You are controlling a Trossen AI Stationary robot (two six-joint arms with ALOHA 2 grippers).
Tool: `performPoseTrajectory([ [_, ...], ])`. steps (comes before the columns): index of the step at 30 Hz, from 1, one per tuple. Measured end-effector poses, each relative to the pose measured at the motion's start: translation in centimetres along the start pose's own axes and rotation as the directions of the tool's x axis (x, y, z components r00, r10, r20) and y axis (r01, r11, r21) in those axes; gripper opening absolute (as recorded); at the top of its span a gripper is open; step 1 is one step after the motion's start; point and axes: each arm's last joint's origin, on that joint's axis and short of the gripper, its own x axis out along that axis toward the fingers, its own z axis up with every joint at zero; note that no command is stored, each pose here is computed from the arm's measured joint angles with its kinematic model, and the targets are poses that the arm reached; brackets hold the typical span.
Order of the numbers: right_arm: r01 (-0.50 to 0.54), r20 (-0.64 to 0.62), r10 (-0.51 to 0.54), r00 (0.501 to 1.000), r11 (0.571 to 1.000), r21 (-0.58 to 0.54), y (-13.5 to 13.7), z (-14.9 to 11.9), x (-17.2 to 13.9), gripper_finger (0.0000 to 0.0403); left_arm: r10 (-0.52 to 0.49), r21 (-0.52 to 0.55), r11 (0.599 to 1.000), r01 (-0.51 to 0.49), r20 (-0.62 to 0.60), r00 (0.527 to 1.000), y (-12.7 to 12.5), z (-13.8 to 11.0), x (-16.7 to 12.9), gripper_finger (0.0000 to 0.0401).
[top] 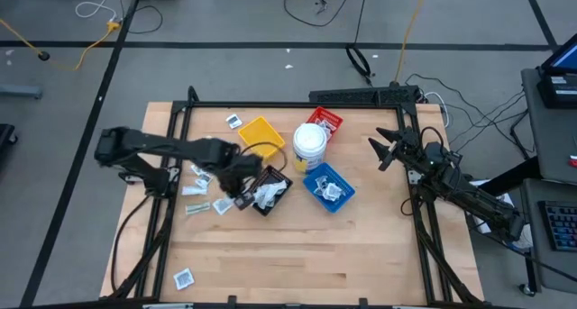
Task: Pick & Place First Aid Supplies
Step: Put the bandage pack into the black bin
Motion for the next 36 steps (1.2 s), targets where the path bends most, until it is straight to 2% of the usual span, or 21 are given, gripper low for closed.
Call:
performPoseTrajectory([
  [5, 0.000, 0.000, 0.000, 1.000, 1.000, 0.000, 0.0, 0.0, 0.0, 0.0254, -0.004, 0.010, 1.000, 0.003, 0.021, 1.000, -0.6, 2.9, -0.7, 0.0001],
  [15, 0.000, 0.000, 0.000, 1.000, 1.000, 0.000, 0.0, 0.0, 0.0, 0.0254, 0.025, 0.017, 1.000, -0.025, 0.006, 1.000, -1.5, 6.3, 4.3, 0.0000],
  [21, 0.000, 0.000, 0.000, 1.000, 1.000, 0.000, 0.0, 0.0, 0.0, 0.0254, 0.032, 0.021, 0.999, -0.033, 0.012, 0.999, -1.9, 7.1, 6.2, 0.0008],
  [28, 0.000, -0.001, 0.000, 1.000, 1.000, 0.000, 0.0, 0.0, 0.0, 0.0254, 0.071, 0.000, 0.997, -0.071, 0.055, 0.996, -1.9, 7.0, 5.8, 0.0071],
  [36, 0.000, 0.000, 0.000, 1.000, 1.000, 0.000, 0.0, 0.0, 0.0, 0.0254, 0.085, 0.023, 0.996, -0.086, 0.054, 0.995, -1.8, 7.0, 5.8, 0.0196],
])
